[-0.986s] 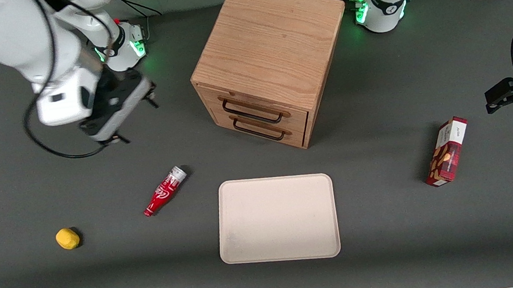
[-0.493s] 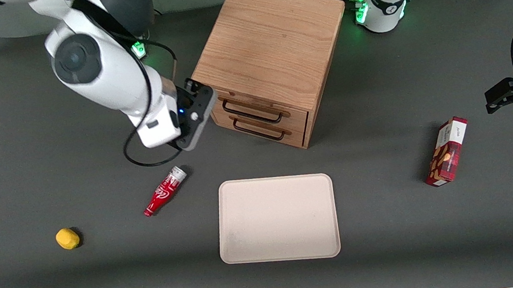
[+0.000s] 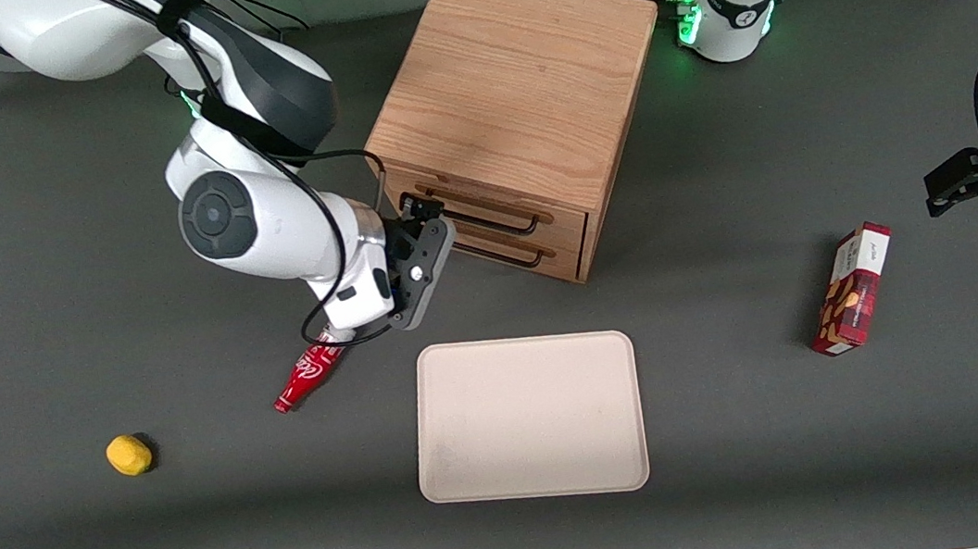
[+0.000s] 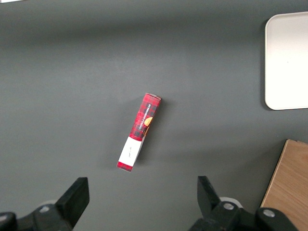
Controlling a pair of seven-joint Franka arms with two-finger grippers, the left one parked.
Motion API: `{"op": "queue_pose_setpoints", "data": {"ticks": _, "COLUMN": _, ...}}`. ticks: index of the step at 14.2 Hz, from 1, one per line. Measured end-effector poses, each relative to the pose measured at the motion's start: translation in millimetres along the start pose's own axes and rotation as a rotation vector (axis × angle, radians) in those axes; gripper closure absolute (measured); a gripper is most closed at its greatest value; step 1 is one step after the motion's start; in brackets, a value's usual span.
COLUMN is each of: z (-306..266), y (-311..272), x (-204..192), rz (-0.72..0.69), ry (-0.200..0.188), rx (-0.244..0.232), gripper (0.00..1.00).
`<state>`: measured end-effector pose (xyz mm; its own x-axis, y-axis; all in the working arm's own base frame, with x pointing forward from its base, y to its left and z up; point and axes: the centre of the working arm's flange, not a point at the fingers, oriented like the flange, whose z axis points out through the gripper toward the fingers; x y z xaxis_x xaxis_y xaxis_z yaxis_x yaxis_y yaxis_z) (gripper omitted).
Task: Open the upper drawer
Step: 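Lower the right gripper and hook it onto the upper drawer handle, then pull the upper drawer outward from the cabinet with the right gripper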
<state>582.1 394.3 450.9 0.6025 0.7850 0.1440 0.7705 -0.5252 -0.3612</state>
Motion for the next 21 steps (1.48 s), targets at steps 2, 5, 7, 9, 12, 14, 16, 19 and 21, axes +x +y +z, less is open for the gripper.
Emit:
{"op": "queue_pose_setpoints", "data": {"ticks": 2, "z": 15.4, "y": -4.7, "x": 4.1, "rz": -0.008, "ry": -0.01, "rx": 0.017, "gripper": 0.0}}
{"op": "queue_pose_setpoints", "data": {"ticks": 5, "z": 32.0, "y": -15.6, "x": 4.9, "rz": -0.025, "ry": -0.032, "rx": 0.04, "gripper": 0.0}}
{"op": "queue_pose_setpoints", "data": {"ticks": 7, "z": 40.6, "y": -20.7, "x": 4.9, "rz": -0.031, "ry": -0.033, "rx": 0.045, "gripper": 0.0}}
{"op": "queue_pose_setpoints", "data": {"ticks": 9, "z": 55.6, "y": -24.5, "x": 4.5, "rz": -0.035, "ry": -0.023, "rx": 0.044, "gripper": 0.0}}
{"op": "queue_pose_setpoints", "data": {"ticks": 12, "z": 80.6, "y": -27.1, "x": 1.5, "rz": -0.038, "ry": -0.004, "rx": 0.036, "gripper": 0.0}}
{"op": "queue_pose_setpoints", "data": {"ticks": 14, "z": 88.6, "y": -21.5, "x": -0.2, "rz": -0.048, "ry": -0.012, "rx": 0.013, "gripper": 0.0}}
{"op": "queue_pose_setpoints", "data": {"ticks": 16, "z": 90.6, "y": -11.2, "x": 0.3, "rz": -0.08, "ry": -0.021, "rx": -0.041, "gripper": 0.0}}
{"op": "queue_pose_setpoints", "data": {"ticks": 19, "z": 70.4, "y": 17.8, "x": 7.8, "rz": -0.132, "ry": 0.008, "rx": -0.144, "gripper": 0.0}}
{"op": "queue_pose_setpoints", "data": {"ticks": 21, "z": 57.9, "y": 40.2, "x": 11.7, "rz": -0.148, "ry": 0.026, "rx": -0.196, "gripper": 0.0}}
